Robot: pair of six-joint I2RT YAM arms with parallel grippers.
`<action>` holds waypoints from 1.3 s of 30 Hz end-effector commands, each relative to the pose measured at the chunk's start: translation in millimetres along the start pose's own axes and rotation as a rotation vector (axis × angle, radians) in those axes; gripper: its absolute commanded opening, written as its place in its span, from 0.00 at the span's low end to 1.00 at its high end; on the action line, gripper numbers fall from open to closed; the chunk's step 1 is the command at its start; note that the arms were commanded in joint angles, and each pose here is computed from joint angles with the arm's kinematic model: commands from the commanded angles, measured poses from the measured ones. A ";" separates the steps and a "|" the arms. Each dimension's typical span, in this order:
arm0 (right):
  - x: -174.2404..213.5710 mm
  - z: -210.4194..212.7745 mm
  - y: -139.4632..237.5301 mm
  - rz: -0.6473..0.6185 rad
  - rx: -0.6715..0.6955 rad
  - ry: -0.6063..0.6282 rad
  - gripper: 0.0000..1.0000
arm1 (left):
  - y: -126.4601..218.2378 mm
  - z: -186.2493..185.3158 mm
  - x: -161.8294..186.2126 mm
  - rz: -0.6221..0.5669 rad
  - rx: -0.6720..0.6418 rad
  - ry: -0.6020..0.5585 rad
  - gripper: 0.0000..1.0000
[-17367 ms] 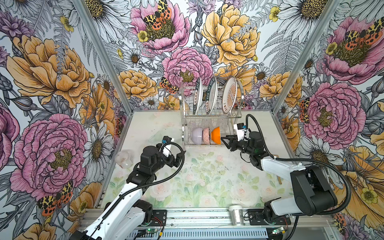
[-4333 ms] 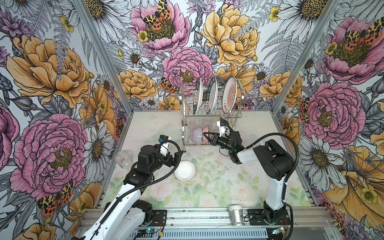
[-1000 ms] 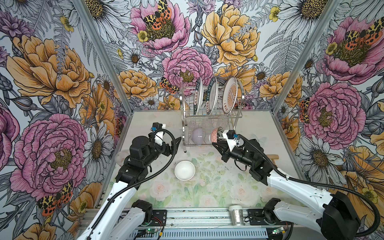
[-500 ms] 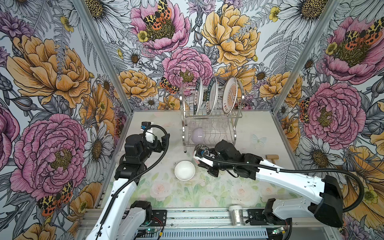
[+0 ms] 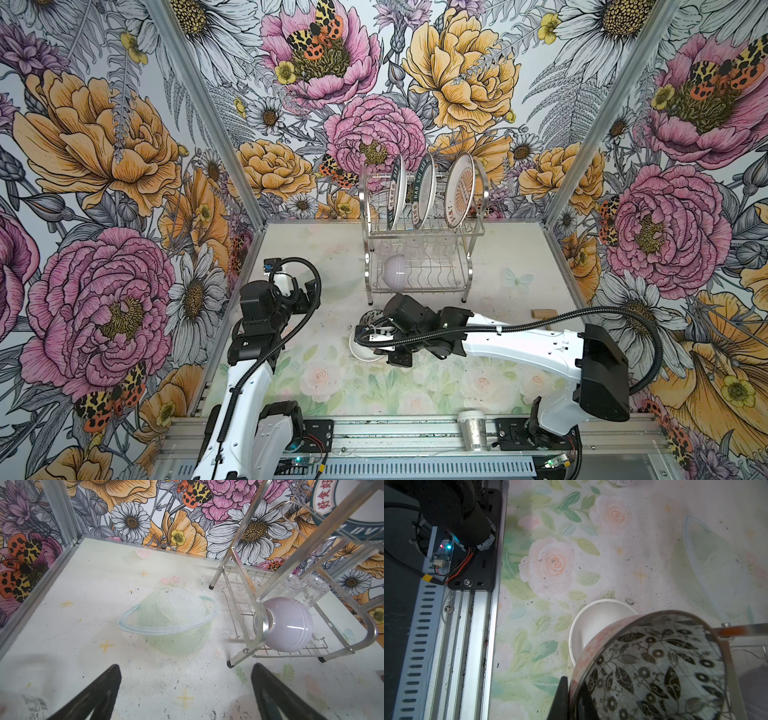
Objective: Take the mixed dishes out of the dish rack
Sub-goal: 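Carry the pink bowl toward the robot and set it upright on the table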
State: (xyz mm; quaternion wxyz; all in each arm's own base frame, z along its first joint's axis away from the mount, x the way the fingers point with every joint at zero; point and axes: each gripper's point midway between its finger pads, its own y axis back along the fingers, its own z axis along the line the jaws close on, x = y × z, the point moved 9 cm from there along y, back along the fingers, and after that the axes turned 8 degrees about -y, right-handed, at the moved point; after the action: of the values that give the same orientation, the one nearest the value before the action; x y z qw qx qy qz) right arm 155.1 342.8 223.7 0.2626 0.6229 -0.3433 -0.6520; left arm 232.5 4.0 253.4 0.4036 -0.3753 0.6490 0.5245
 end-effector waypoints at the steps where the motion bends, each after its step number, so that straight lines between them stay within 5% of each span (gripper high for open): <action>1: -22.2 -0.3 -2.0 -0.058 -0.011 0.052 0.00 | 2.3 0.3 -0.2 -0.030 0.020 0.007 0.99; 39: -9.0 -3.9 -61.1 0.117 -0.010 0.050 0.04 | -7.1 7.7 5.9 0.008 0.001 0.036 0.99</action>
State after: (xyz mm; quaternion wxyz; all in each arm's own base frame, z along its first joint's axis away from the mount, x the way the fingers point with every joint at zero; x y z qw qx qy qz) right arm 161.6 378.3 172.3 0.3270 0.5927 -0.3743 -0.6338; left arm 235.8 8.8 243.3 0.3868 -0.3743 0.6569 0.5280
